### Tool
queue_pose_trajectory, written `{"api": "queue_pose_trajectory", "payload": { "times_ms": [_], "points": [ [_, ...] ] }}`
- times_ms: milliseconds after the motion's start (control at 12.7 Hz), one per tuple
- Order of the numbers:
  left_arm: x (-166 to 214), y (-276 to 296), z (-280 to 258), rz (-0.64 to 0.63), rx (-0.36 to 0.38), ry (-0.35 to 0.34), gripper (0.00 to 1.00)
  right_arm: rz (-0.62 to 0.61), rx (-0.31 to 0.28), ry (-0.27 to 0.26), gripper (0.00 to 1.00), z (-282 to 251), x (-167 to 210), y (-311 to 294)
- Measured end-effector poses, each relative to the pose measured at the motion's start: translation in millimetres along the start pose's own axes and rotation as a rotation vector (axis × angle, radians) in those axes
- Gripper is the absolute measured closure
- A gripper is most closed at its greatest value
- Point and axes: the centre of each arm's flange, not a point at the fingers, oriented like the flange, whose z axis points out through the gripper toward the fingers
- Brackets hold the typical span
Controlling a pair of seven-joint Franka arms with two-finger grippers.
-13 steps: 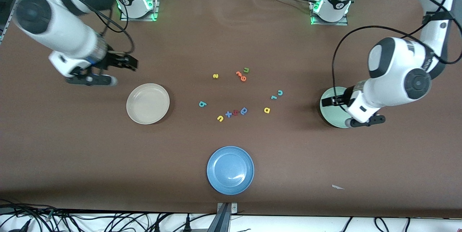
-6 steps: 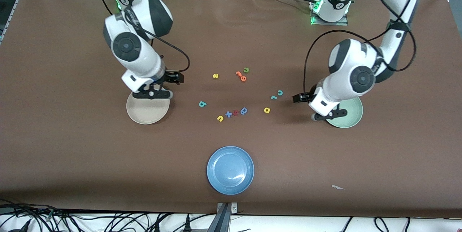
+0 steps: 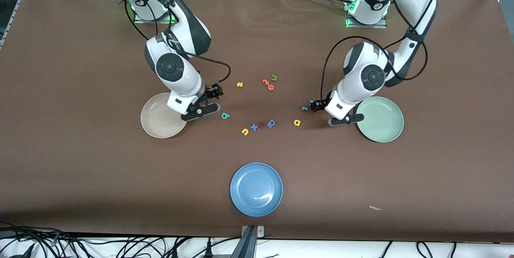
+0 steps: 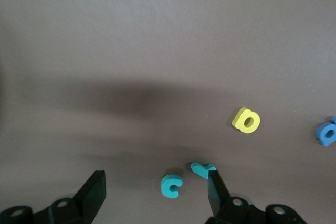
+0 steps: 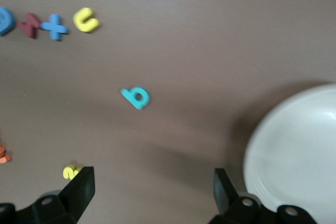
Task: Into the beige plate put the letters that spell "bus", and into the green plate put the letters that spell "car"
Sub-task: 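Grasp teal b with the right gripper while the left gripper grasps teal c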
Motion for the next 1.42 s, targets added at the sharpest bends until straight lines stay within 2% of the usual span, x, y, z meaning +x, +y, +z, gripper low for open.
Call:
{"api": "queue_pose_trajectory", "payload": {
  "times_ms": [157, 314, 393, 472, 550, 708, 865, 1101, 1179, 1258, 1415],
  "points": [
    [-4.1, 0.6, 17.7, -0.005, 0.007, -0.021, 0.14, -0.095, -0.001, 0.054, 0.0, 22.3, 3.8, -26.8],
    [-10.7, 0.2, 27.6, 0.001, 0.018, -0.039, 0.17, -0.178, -0.036, 0.083, 0.04, 46.8, 4.4, -42.4],
    [-13.0, 0.8, 29.7, 0.003, 0.021, -0.043, 0.17, -0.214, -0.049, 0.081, 0.13, 57.8, 4.6, -42.3],
    [-14.1, 1.5, 30.6, 0.005, 0.022, -0.045, 0.22, -0.248, -0.059, 0.073, 0.13, 67.6, 4.6, -39.6],
    [-14.4, 1.6, 31.4, 0.006, 0.023, -0.046, 0.22, -0.278, -0.063, 0.067, 0.19, 75.1, 4.6, -37.4],
    [-16.0, 2.4, 35.1, 0.008, 0.025, -0.052, 0.26, -0.338, -0.091, 0.079, 0.44, 85.4, 5.8, -35.9],
    [-21.6, 7.1, 42.2, 0.017, 0.031, -0.063, 0.3, -0.376, -0.116, 0.089, 0.45, 98.0, 6.7, -32.9],
    [-27.0, 11.8, 49.3, 0.02, 0.036, -0.072, 0.31, -0.39, -0.113, 0.099, 0.49, 108.5, 8.3, -30.2],
    [-27.2, 11.9, 50.0, 0.02, 0.037, -0.072, 0.32, -0.39, -0.113, 0.102, 0.56, 107.4, 9.3, -30.3],
    [-27.2, 11.5, 51.0, 0.019, 0.037, -0.073, 0.33, -0.391, -0.113, 0.103, 0.56, 107.4, 9.5, -30.4],
    [-27.4, 11.0, 52.9, 0.018, 0.038, -0.076, 0.35, -0.391, -0.113, 0.108, 0.73, 105.8, 10.8, -30.8]
  ]
}}
